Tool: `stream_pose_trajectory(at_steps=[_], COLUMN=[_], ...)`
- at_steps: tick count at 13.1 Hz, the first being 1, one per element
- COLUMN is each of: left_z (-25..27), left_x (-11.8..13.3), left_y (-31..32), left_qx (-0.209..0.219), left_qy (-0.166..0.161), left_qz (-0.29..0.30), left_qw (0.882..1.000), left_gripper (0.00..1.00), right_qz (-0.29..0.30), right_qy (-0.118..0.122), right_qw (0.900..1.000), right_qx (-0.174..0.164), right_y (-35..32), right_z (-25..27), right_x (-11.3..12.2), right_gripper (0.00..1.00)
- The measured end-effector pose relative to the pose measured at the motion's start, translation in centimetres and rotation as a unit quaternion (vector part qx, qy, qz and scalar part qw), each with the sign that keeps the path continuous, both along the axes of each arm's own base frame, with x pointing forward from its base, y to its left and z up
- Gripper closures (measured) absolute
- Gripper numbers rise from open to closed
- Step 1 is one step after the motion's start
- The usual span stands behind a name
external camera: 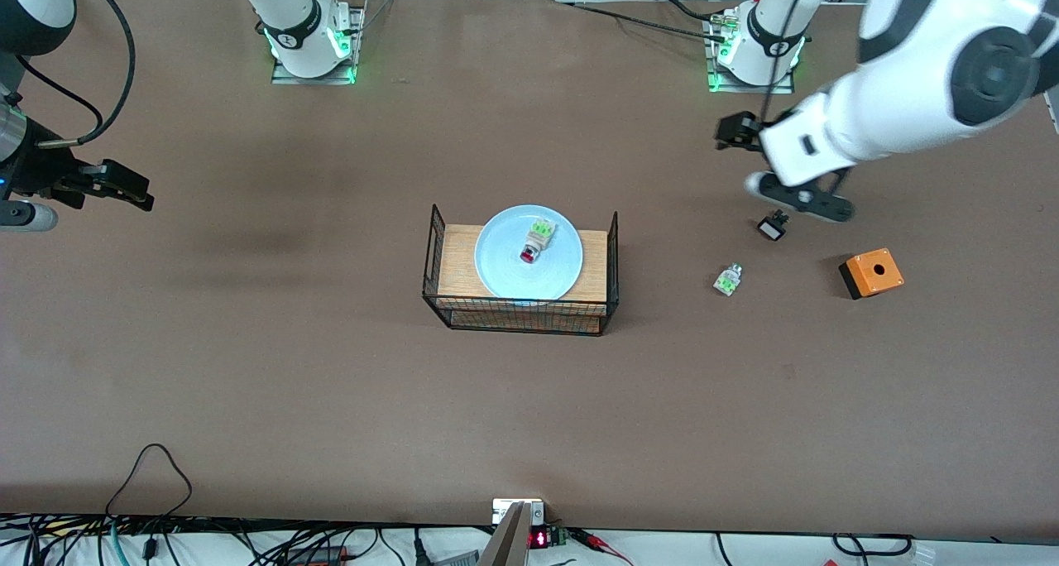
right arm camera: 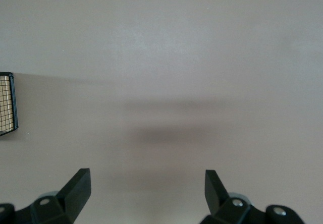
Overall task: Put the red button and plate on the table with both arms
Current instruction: 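Reach into the basket and grasp the red button with the left gripper, then lift the red button up out of the basket with the left gripper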
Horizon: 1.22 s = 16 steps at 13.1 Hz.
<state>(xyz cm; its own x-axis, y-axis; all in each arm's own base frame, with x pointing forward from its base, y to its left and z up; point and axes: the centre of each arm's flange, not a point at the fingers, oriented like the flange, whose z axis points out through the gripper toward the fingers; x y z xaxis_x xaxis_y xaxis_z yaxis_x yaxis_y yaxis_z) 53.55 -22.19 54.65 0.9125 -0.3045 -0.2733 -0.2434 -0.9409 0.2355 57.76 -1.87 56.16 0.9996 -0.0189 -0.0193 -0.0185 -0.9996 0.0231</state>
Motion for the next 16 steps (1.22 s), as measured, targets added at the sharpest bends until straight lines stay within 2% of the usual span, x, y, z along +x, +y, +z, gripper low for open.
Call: stream_pose_trajectory(at_steps=[2, 4, 6, 8, 10, 13, 16], left_z=[1.8, 1.5, -2.2, -7.5, -12.2, -16.4, -18.8], left_x=[-0.4, 0.0, 1.0, 1.5, 0.8, 0.5, -0.1], left_y=[-5.9, -11.8, -17.7, -22.6, -26.9, -29.1, -29.3], left_qx=[-0.005, -0.015, -0.026, -0.007, 0.014, 0.054, 0.083], left_qy=[-0.025, -0.056, -0.090, -0.129, -0.162, -0.199, -0.200], left_qz=[-0.018, -0.013, 0.000, 0.011, 0.034, 0.022, 0.001], left_qw=[1.000, 0.998, 0.996, 0.992, 0.986, 0.978, 0.976], left_gripper=[0.00, 0.00, 0.00, 0.00, 0.00, 0.00, 0.00], right_qz=[0.000, 0.000, 0.000, 0.000, 0.000, 0.000, 0.000], right_qy=[0.000, 0.000, 0.000, 0.000, 0.000, 0.000, 0.001], right_qw=[1.000, 1.000, 1.000, 1.000, 1.000, 1.000, 1.000], right_qx=[0.000, 0.000, 0.000, 0.000, 0.000, 0.000, 0.000], right_y=[0.0, 0.0, 0.0, 0.0, 0.1, 0.1, 0.1], right_z=[0.0, 0.0, 0.0, 0.0, 0.0, 0.0, 0.0], right_x=[0.0, 0.0, 0.0, 0.0, 0.0, 0.0, 0.0], right_gripper=[0.00, 0.00, 0.00, 0.00, 0.00, 0.00, 0.00])
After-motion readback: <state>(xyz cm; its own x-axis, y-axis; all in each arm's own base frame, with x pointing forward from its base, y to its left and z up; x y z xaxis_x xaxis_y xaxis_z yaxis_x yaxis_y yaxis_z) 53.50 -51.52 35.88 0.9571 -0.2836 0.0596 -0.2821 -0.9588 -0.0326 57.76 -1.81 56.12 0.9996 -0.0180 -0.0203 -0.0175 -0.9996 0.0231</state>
